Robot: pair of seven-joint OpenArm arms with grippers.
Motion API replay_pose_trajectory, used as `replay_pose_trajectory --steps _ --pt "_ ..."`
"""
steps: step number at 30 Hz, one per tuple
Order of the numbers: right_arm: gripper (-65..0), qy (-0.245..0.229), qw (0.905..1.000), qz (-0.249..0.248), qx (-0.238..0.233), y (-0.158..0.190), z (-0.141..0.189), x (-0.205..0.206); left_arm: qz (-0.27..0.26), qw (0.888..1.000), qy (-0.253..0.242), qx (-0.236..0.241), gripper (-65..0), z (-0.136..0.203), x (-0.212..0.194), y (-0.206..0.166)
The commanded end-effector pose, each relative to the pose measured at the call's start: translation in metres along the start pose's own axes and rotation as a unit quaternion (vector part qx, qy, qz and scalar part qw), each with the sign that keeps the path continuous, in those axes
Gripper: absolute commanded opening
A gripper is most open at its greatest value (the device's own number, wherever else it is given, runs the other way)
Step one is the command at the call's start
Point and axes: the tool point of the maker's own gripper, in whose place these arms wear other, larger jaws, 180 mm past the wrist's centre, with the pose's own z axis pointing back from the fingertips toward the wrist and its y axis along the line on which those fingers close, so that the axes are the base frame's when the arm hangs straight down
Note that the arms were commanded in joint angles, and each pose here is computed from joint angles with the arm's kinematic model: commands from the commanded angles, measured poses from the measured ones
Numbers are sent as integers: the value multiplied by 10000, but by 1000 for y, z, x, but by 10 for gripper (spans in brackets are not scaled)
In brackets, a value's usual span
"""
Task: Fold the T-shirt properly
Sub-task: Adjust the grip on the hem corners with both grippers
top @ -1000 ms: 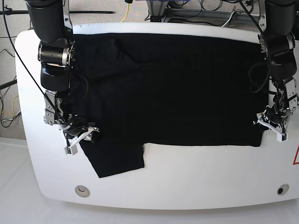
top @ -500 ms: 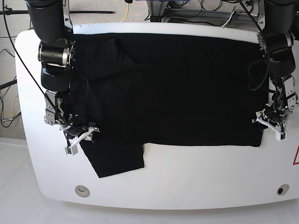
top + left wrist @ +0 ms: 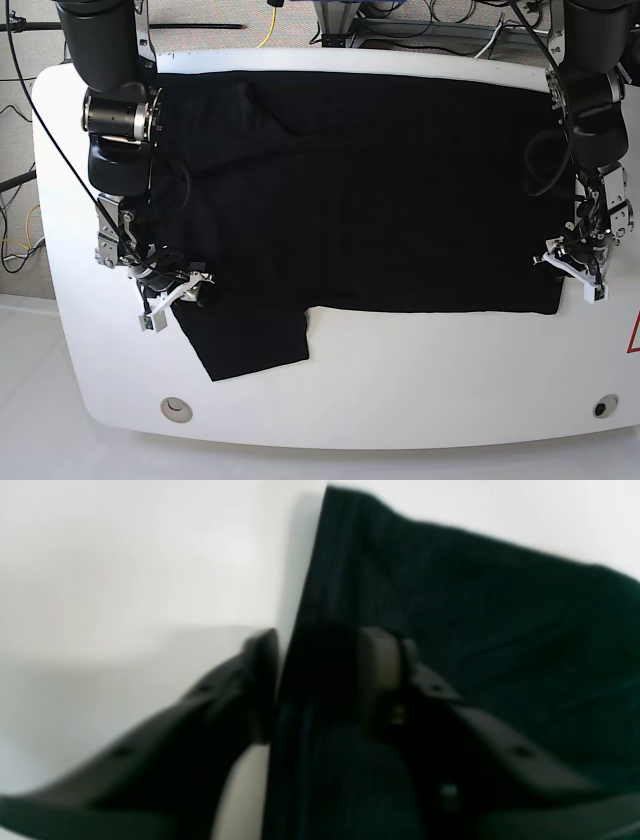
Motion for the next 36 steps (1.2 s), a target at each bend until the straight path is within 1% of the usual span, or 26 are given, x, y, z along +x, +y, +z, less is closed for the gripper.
replay_pose_trajectory --steps 1,3,5,7,9,13,17,29,31,33,36 --pt "-333 -25 9999 99 7 0 1 12 -56 9994 -338 11 -521 3 30 3" --pt "-331 -21 9999 103 6 0 1 11 -63 9993 -360 -8 -515 1 31 -1" --pt "-332 -24 9999 103 4 0 1 12 -82 9993 -376 -19 -481 1 32 -3" --pt "-332 -40 9999 101 7 1 1 13 -107 9992 -373 -9 -424 1 32 -3" --pt "-331 -41 9999 105 5 1 2 13 -108 9992 -377 -4 -386 0 33 -3" --pt "-331 -97 9999 92 -1 0 2 16 11 9988 -477 -61 -358 0 36 -5" --pt "-330 -96 9999 90 1 0 2 16 81 9986 -519 -101 -348 0 37 -8" --pt "-330 -93 9999 99 7 2 1 15 65 9985 -534 -88 -339 0 38 -7" --pt "-330 -97 9999 97 3 2 1 16 77 9984 -548 -84 -330 0 38 -6" --pt "-330 -130 9999 107 -6 0 2 18 58 9979 -632 -85 -288 1 40 -5" --pt "-330 -137 9999 104 -7 0 2 18 40 9980 -630 -76 -267 1 40 -4"
